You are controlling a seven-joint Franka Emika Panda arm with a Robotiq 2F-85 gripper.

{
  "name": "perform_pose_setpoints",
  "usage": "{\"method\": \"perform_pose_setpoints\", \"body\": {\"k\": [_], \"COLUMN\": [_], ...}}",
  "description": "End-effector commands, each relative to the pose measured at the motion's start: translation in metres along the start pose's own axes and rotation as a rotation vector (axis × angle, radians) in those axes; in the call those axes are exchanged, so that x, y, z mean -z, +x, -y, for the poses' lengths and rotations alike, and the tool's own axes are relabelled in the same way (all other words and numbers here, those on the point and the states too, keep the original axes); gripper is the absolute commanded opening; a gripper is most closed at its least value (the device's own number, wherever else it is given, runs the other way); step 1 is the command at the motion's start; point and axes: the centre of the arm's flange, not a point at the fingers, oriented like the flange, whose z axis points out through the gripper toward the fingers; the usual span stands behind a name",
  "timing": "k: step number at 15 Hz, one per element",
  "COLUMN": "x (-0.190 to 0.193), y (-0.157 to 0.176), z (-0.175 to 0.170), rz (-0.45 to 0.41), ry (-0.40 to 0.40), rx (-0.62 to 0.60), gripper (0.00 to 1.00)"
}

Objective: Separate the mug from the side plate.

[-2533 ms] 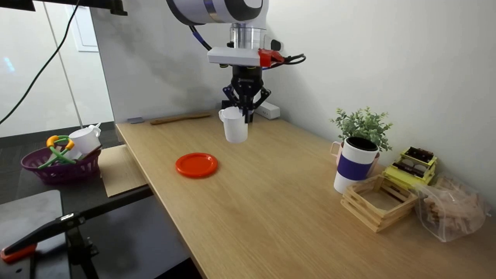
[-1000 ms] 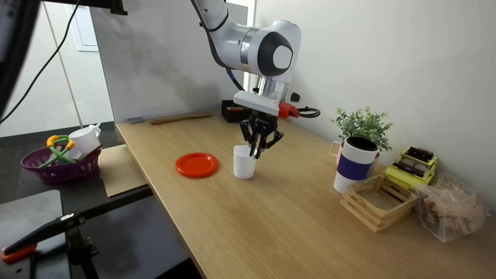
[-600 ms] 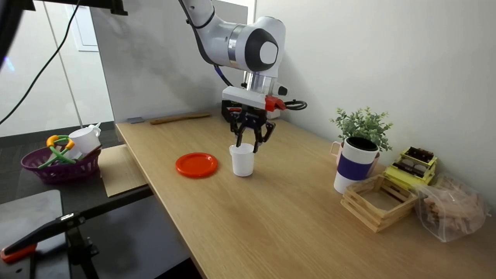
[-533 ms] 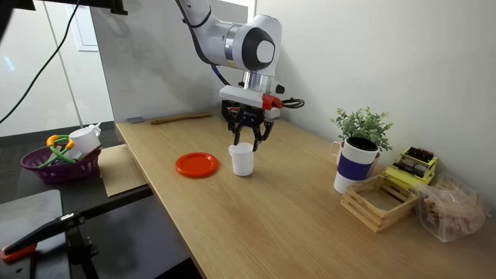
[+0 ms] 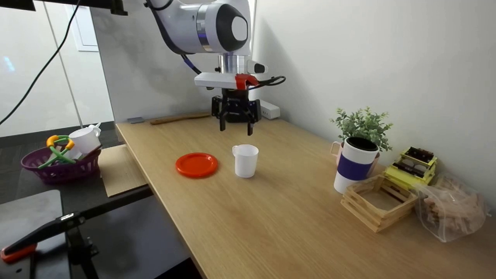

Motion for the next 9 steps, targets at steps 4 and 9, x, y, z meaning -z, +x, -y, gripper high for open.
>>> {"method": "perform_pose_setpoints", "body": {"k": [4, 9], "x": [0.017, 0.02], "y": [-0.015, -0.021], "z": [0.021, 0.023], "rz": [-0.014, -0.014], "ry": [-0.045, -0.046], "rx": [0.002, 0.004], "gripper": [1.0, 1.0]}}
